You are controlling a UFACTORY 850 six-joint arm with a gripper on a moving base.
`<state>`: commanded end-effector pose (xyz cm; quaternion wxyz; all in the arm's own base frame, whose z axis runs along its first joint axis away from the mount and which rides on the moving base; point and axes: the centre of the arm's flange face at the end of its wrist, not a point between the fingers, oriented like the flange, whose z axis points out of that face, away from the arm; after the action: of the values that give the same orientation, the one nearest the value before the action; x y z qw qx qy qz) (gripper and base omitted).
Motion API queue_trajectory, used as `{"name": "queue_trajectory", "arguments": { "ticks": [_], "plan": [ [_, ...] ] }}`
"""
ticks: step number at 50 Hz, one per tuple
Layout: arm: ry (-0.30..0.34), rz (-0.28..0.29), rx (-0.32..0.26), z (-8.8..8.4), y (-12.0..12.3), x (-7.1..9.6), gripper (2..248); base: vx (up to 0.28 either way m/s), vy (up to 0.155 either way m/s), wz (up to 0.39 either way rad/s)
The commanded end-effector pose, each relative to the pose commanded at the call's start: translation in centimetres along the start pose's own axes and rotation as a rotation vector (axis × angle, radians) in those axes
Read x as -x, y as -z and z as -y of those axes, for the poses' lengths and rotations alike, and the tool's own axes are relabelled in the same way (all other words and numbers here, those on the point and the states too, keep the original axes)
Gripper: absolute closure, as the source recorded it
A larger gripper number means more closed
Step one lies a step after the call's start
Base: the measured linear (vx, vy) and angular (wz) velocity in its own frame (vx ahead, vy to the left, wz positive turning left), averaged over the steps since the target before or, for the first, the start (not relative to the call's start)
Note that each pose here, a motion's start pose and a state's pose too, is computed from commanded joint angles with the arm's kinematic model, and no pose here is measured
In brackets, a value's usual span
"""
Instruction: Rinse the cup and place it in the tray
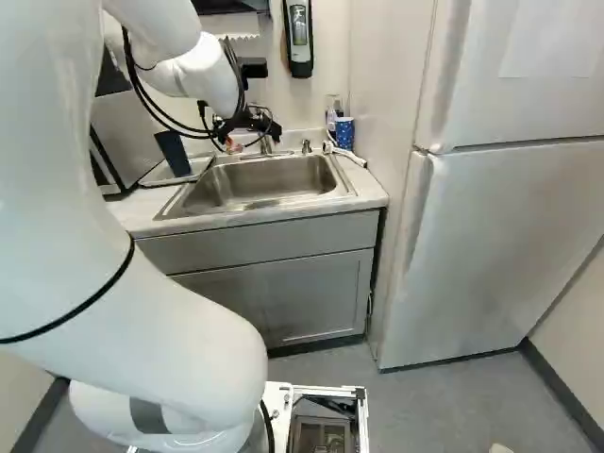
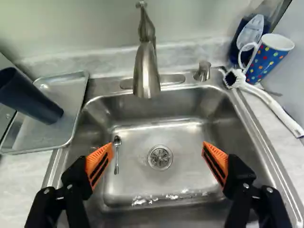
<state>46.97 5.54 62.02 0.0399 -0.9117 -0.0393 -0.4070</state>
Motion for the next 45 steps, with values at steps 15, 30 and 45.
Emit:
{"name": "queue_trajectory", "arguments": {
  "ticks": [15, 30, 45],
  "plan": [
    [0.0, 0.134, -0.007, 0.1, 0.1, 1.2, 3, 0.0, 0.0, 0.0],
    [0.0, 0.134, -0.007, 0.1, 0.1, 1.2, 3, 0.0, 0.0, 0.0],
    [0.0, 0.134, -0.007, 0.1, 0.1, 1.2, 3, 0.0, 0.0, 0.0]
  ]
}}
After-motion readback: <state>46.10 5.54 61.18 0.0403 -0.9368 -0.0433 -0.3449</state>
